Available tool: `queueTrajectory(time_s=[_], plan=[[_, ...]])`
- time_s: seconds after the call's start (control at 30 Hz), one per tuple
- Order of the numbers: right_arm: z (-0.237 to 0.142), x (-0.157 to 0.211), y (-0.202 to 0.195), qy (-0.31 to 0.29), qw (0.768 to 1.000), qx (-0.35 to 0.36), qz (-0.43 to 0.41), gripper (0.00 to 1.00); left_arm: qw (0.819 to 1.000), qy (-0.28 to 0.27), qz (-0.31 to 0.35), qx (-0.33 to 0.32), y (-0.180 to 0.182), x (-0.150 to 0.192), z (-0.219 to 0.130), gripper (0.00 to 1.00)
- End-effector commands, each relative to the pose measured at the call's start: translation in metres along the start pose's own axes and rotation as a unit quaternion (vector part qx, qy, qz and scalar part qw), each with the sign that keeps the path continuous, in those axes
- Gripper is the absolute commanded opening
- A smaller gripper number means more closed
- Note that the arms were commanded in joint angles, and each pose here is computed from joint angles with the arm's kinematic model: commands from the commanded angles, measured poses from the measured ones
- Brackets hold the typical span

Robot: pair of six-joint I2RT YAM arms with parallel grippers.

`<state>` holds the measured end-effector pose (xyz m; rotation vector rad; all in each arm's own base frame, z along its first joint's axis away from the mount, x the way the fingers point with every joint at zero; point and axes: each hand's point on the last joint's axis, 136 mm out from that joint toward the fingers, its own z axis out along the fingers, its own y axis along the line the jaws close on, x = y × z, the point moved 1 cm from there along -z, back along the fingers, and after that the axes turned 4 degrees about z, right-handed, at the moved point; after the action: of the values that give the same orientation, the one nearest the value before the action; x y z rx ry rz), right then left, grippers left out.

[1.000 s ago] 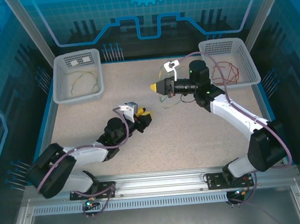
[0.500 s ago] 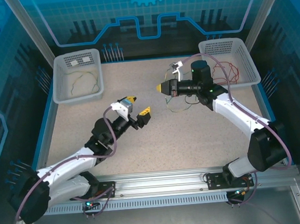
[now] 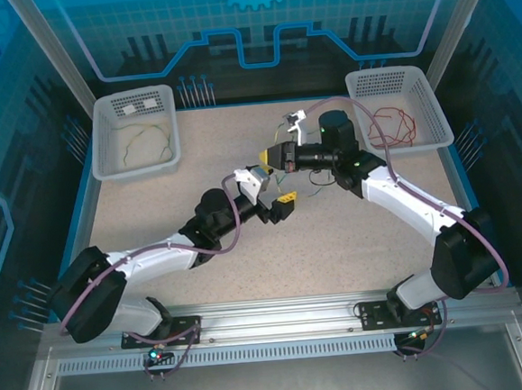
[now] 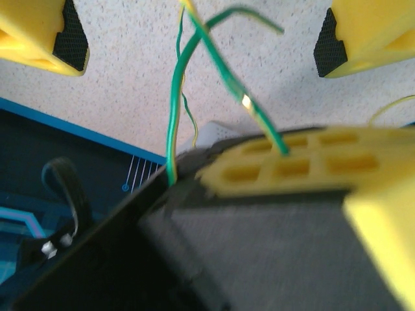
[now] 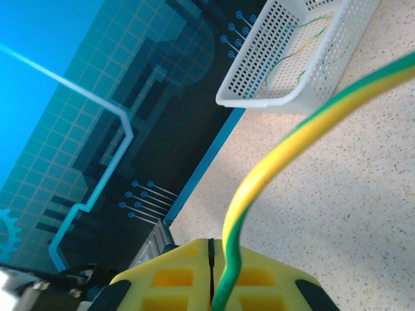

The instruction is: Untangle the cables

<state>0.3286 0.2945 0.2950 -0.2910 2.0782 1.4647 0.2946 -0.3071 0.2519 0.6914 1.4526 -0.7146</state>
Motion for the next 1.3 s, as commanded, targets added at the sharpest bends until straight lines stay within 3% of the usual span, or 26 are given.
queueTrajectory(time_s=[0.0, 0.03, 0.27, 0.3, 0.47, 0.5, 0.53, 0.57, 0.6, 0.7, 1.0, 1.27], plan=[[0.007, 0.003, 0.004, -0.001, 1.0, -0.006, -0.005, 0.0, 0.999, -0.05, 0.012, 0.014, -0.005, -0.03, 0.006, 0.88], [0.009, 0.005, 0.005, 0.002, 1.0, -0.007, -0.006, 0.0, 0.999, -0.051, 0.013, 0.008, -0.004, -0.03, 0.006, 0.82], [0.009, 0.007, 0.013, 0.003, 1.0, -0.016, -0.009, 0.0, 0.999, -0.032, 0.025, -0.032, 0.009, -0.021, 0.006, 0.07], [0.009, 0.007, 0.015, 0.002, 1.0, -0.019, -0.009, 0.0, 0.999, -0.029, 0.023, -0.036, 0.011, -0.02, 0.006, 0.02], [0.004, 0.006, 0.019, 0.005, 1.0, -0.007, -0.011, 0.0, 0.997, -0.017, 0.014, -0.072, 0.023, -0.015, 0.004, 0.0], [0.003, 0.007, 0.019, 0.006, 1.0, -0.001, -0.012, 0.1, 0.997, -0.016, 0.014, -0.078, 0.025, -0.015, 0.003, 0.0], [0.002, 0.008, 0.017, 0.008, 1.0, 0.01, -0.013, 0.29, 0.996, -0.013, 0.014, -0.088, 0.028, -0.015, 0.002, 0.0], [0.0, 0.009, 0.014, 0.01, 1.0, 0.021, -0.016, 0.57, 0.995, -0.011, 0.013, -0.102, 0.032, -0.015, 0.0, 0.0], [-0.002, 0.011, 0.012, 0.013, 0.999, 0.03, -0.02, 0.72, 0.993, -0.011, 0.011, -0.116, 0.037, -0.016, -0.003, 0.0], [-0.009, 0.02, 0.003, 0.02, 0.998, 0.056, -0.032, 0.87, 0.989, -0.007, -0.003, -0.149, 0.053, -0.016, -0.011, 0.0], [-0.046, 0.031, -0.002, 0.014, 0.995, 0.085, -0.049, 0.9, 0.978, 0.023, -0.033, -0.203, 0.105, -0.019, -0.032, 0.0], [-0.094, 0.008, 0.033, -0.067, 0.987, 0.075, -0.122, 0.91, 0.969, 0.013, -0.097, -0.226, 0.177, -0.053, -0.056, 0.0]])
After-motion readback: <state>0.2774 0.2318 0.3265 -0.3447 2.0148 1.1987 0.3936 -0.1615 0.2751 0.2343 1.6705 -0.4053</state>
